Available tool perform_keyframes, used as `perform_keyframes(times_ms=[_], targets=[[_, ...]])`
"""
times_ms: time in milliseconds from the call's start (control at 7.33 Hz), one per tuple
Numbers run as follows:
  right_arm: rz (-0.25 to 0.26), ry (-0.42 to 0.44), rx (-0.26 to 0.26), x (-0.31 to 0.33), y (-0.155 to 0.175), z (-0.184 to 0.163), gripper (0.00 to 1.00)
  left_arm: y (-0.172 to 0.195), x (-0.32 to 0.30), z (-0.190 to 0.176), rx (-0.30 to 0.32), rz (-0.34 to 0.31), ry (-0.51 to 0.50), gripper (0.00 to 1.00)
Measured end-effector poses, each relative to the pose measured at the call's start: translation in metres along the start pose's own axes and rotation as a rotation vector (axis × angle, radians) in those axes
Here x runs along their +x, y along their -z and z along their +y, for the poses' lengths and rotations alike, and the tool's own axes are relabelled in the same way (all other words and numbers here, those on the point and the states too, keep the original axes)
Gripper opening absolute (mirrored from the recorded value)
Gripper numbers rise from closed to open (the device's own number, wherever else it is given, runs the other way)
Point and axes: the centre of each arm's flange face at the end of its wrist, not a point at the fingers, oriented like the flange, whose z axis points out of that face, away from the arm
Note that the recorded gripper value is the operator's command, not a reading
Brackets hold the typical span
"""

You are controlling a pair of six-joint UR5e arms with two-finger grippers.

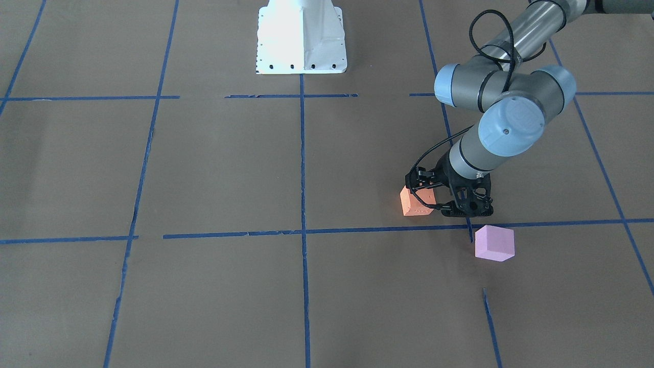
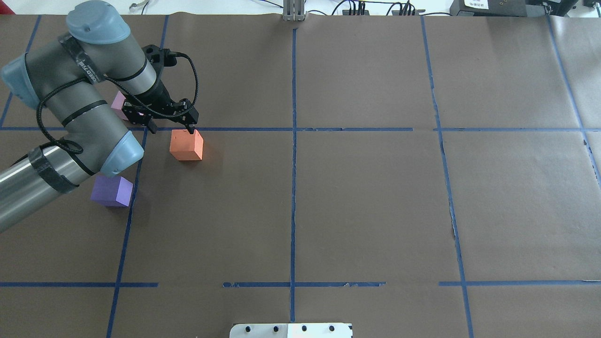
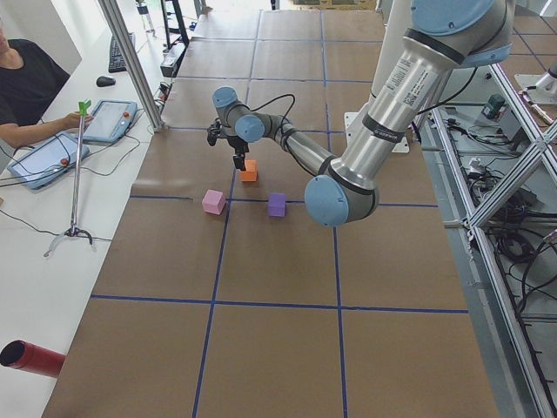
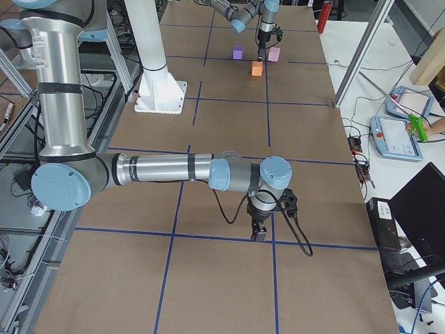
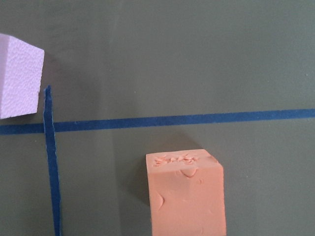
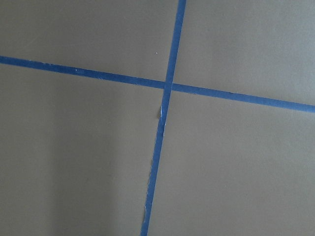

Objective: Arrange blocks in a line
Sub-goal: 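Lower the left gripper around the orange cube and close it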

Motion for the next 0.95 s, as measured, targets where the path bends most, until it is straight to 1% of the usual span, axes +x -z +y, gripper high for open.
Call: perform_keyframes(times_ms=[409, 955], targets=[[0.000, 0.000, 0.000, 0.000, 0.000, 0.000, 1.00, -0.012, 0.005, -0.004, 0.012, -0.033, -0.002, 1.00], [0.000, 0.001, 0.000, 0.000, 0.000, 0.000, 1.00, -0.030, 0.017, -0.001, -0.003, -0.039, 0.020, 1.00]])
